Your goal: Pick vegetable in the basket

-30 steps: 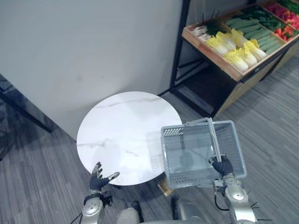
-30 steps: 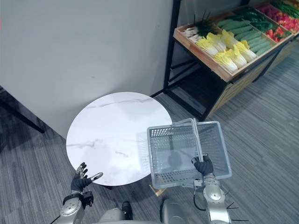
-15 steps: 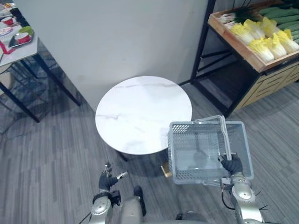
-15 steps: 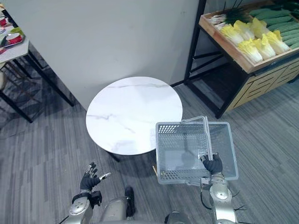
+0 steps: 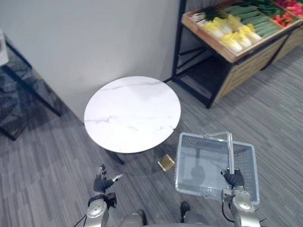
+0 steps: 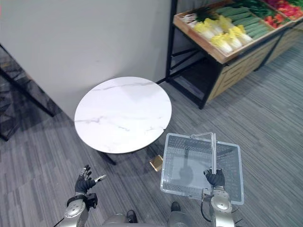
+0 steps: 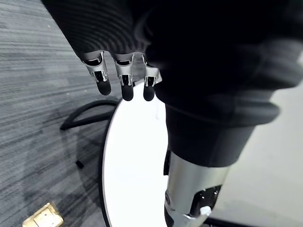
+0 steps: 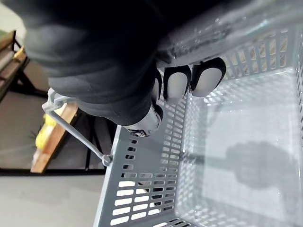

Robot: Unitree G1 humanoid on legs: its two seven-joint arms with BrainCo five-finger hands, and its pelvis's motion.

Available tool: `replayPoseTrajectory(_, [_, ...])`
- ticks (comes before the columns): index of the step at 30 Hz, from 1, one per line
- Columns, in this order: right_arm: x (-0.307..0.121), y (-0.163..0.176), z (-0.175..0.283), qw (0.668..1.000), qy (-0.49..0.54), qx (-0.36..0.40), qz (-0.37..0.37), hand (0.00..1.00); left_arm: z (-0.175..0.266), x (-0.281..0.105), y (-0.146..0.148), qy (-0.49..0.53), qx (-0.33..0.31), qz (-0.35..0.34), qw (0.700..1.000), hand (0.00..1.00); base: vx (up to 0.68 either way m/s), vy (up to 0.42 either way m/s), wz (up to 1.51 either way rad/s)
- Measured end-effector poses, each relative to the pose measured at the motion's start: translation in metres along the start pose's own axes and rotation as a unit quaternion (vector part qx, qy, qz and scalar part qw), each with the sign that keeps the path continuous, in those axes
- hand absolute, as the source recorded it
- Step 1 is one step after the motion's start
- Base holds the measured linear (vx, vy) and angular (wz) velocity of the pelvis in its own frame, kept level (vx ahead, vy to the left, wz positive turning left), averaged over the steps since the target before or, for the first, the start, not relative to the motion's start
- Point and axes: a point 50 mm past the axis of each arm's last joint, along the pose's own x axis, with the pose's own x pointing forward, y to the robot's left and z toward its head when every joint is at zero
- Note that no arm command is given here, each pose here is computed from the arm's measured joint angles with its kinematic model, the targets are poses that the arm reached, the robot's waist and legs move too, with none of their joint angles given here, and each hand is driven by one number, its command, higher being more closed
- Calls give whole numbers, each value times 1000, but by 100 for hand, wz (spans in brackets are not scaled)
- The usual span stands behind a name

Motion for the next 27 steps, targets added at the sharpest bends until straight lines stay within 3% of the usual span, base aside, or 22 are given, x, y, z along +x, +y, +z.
replayPoseTrajectory(8, [8, 12, 16, 999, -28, -3, 22, 100, 13, 5, 17, -26, 7, 31, 999, 0, 1, 7, -148])
replayPoseTrajectory(16, [8, 3, 18, 999, -33, -13, 18, 100, 22, 18, -9, -33, 4, -8, 999, 0, 284, -106, -67])
replayPoseTrajectory(27, [18, 19, 53, 992, -98, -46, 67, 100, -2, -8, 14, -3, 4, 34, 999, 0, 386, 139, -88])
